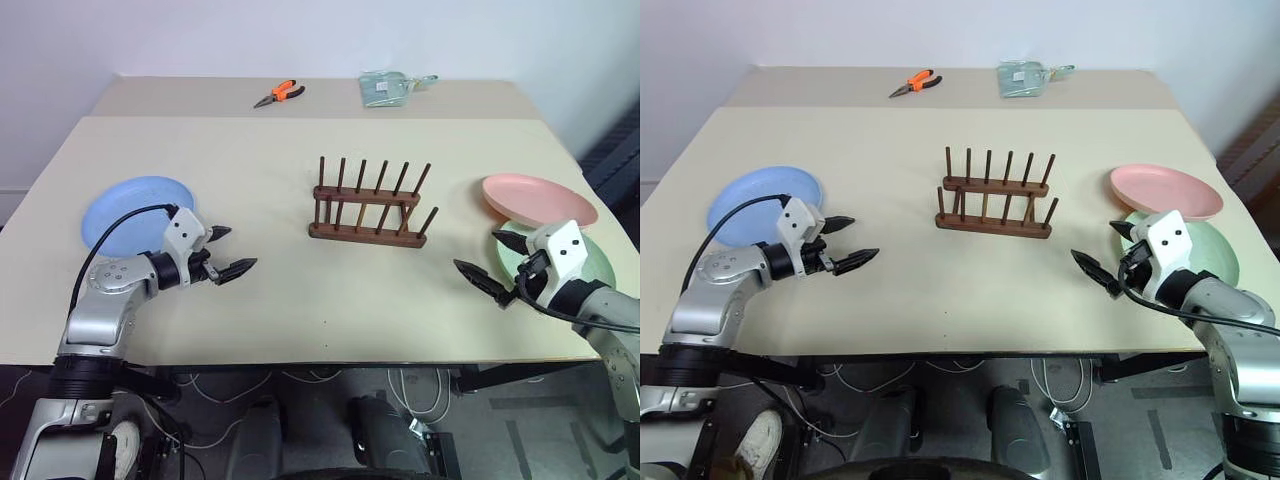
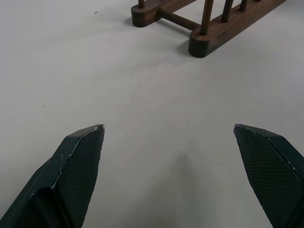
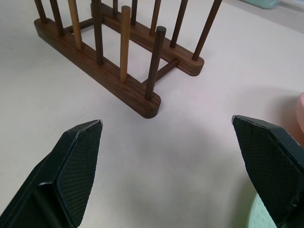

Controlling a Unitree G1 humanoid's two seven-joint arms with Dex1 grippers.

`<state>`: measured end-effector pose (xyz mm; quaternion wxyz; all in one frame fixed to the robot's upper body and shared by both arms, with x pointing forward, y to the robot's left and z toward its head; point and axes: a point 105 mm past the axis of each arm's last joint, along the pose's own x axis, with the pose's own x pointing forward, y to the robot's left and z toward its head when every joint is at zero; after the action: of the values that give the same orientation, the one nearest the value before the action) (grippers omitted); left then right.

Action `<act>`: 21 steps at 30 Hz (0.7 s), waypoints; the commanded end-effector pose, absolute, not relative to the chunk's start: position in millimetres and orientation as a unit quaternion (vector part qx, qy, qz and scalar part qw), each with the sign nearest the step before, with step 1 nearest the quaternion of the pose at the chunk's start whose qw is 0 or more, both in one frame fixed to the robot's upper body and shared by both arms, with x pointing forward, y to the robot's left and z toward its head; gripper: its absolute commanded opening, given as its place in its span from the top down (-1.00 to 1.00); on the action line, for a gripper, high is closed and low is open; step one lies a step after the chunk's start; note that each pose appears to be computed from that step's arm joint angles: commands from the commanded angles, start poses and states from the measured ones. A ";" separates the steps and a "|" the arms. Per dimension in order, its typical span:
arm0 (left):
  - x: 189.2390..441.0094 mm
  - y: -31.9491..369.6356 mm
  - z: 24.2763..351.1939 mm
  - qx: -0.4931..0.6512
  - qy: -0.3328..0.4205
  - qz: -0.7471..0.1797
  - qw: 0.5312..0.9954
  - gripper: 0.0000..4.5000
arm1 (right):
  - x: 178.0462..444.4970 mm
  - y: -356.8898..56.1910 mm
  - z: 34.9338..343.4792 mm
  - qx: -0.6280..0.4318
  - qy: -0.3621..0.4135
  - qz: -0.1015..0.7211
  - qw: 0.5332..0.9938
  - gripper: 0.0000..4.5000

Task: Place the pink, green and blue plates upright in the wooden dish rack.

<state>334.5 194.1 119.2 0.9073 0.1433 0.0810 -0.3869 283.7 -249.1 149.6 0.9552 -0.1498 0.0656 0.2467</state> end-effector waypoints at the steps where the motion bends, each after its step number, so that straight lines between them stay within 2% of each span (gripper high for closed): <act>1: 335.1 186.9 128.0 0.149 0.060 -0.394 0.905 -1.00 | 286.7 -248.3 168.2 -0.169 0.033 0.239 0.956 -0.99; 11: 341.1 174.4 126.5 0.141 0.065 -0.421 0.894 -1.00 | 288.5 -229.4 166.5 -0.140 0.034 0.272 0.951 -0.99; 18: 369.1 130.3 114.7 0.183 0.070 -0.487 0.851 -1.00 | 282.7 -219.9 161.8 -0.147 0.033 0.267 0.952 -0.99; 21: 384.3 104.4 111.9 0.164 0.072 -0.509 0.842 -1.00 | 278.5 -219.0 163.5 -0.144 0.028 0.259 0.955 -0.99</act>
<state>379.5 110.0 109.5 0.8472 0.1537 0.0787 -0.5024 281.1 -221.5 149.0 0.9533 -0.1343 0.0558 0.2646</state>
